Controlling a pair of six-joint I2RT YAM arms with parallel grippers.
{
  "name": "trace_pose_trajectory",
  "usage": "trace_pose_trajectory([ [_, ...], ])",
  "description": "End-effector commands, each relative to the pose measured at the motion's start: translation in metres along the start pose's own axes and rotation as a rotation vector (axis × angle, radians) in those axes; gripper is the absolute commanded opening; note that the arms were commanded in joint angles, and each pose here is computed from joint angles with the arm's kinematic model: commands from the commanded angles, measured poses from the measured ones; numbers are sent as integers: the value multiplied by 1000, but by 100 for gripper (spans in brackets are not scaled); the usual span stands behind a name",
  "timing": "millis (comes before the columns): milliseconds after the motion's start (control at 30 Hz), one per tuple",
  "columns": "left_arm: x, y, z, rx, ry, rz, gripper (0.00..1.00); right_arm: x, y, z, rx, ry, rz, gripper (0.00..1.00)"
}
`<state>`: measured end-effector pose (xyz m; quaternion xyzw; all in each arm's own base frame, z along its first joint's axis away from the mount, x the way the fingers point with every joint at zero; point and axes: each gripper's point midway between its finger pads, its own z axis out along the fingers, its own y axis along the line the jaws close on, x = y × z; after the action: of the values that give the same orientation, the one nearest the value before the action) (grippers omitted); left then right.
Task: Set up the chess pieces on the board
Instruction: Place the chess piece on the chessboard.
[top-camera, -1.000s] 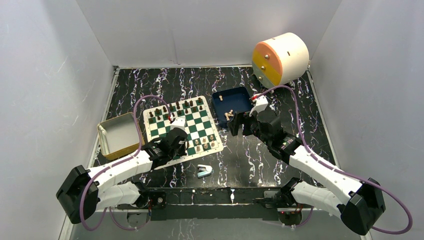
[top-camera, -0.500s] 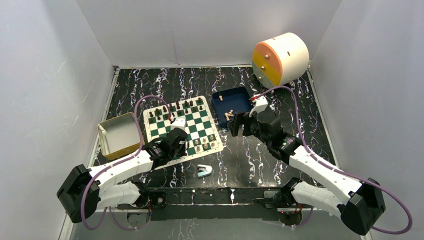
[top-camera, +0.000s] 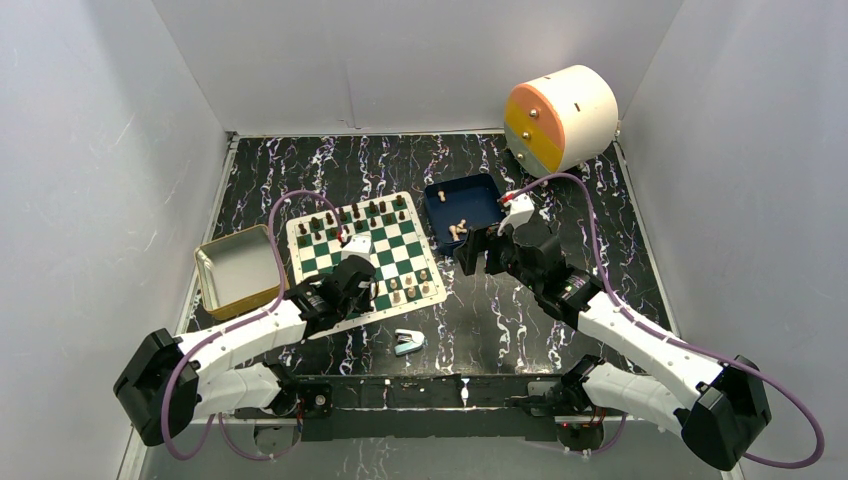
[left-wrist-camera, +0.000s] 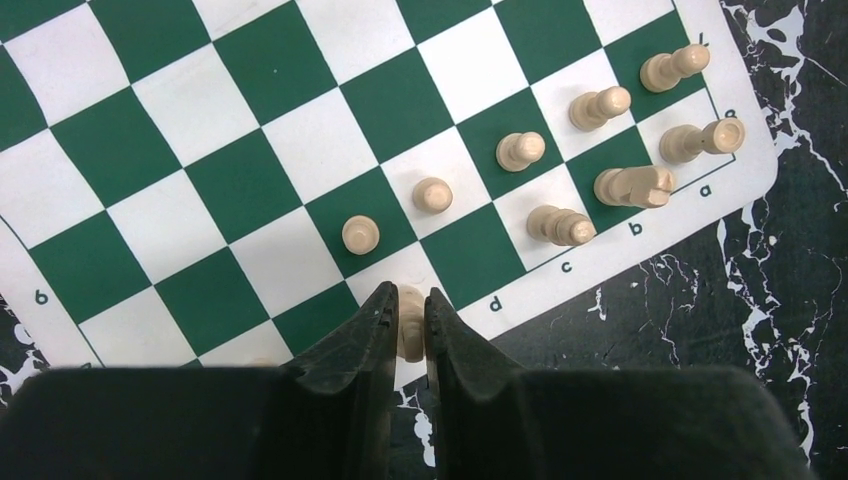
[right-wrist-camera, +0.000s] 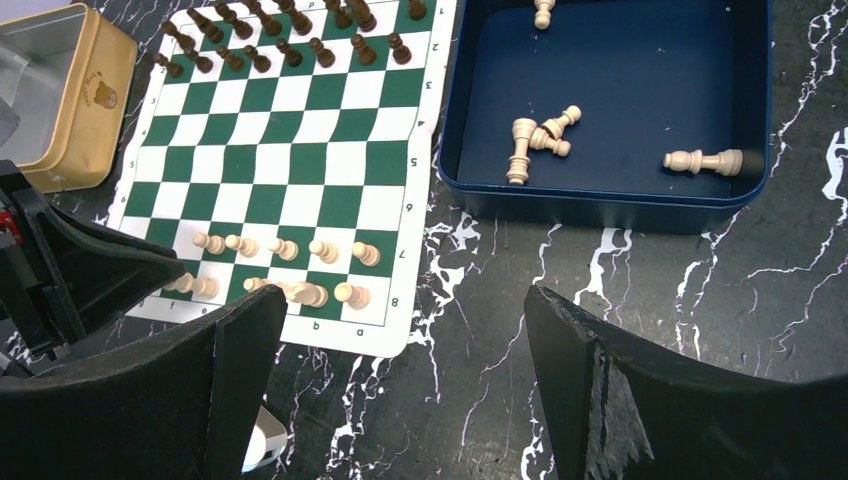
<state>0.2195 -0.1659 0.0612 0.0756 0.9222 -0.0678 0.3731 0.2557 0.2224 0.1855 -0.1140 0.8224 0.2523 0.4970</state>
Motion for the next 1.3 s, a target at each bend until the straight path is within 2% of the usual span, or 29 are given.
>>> trace_pose_trajectory([
  [0, -25, -5, -11, 1, -50, -7, 15, -16, 9, 1, -33, -54, 22, 99],
  [167, -28, -4, -14, -2, -50, -4, 16, -18, 11, 1, -31, -46, 24, 99],
  [300, -21, -2, -12, -11, -28, -2, 20, -21, 13, -1, -45, -57, 25, 99],
  [533, -7, 1, -6, -30, 12, -7, 21, -23, 11, -4, -36, -71, 14, 99],
  [1033, 0, 4, -2, -52, 42, -3, 18, -25, 8, -5, -24, -78, 5, 99],
  [1267, -7, -2, -6, -22, 29, -17, 0, -29, 8, -8, -24, -92, 8, 99],
])
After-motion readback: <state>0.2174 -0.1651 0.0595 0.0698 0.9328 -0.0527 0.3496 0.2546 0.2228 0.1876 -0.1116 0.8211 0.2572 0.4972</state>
